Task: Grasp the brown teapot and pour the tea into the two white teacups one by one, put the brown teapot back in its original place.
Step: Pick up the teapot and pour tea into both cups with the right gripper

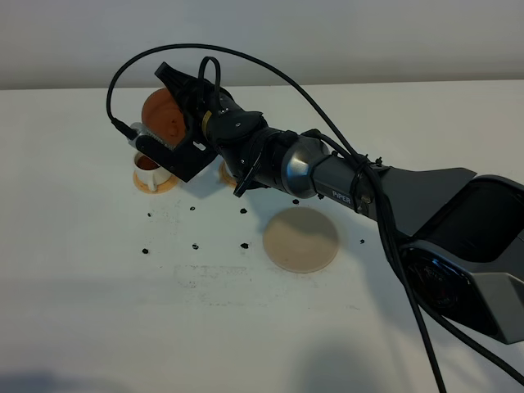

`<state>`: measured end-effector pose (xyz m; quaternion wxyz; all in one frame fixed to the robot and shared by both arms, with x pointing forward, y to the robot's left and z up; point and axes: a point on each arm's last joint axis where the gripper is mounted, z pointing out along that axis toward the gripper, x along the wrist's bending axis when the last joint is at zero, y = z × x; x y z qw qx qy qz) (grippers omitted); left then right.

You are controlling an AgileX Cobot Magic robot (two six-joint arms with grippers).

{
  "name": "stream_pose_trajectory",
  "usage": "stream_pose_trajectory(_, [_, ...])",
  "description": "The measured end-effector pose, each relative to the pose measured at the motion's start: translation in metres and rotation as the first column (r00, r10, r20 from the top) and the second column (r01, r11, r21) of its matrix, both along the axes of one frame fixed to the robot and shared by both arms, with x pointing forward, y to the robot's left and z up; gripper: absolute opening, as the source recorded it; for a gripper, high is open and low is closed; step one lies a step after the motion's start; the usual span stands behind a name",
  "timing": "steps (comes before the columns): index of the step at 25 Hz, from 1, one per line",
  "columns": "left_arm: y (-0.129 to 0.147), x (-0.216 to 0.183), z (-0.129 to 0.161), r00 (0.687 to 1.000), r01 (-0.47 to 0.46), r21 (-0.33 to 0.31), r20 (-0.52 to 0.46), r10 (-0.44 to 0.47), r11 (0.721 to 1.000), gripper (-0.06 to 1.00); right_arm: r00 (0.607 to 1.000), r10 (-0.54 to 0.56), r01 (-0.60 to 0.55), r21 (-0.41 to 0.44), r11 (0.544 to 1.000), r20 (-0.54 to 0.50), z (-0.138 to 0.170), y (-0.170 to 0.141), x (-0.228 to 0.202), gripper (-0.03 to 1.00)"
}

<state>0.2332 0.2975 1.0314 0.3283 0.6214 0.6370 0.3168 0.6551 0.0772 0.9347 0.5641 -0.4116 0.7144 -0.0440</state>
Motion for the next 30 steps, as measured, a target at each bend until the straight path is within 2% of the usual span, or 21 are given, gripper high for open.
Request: stream_pose_trajectory(30, [0.0,0.0,0.0,1.0,0.001,0.001,0.0,-0.001,1.0,0.31,0.997,0.046,-0.043,-0.053,0.998,0.058,0.0026,0.0017,0.0003,0.11])
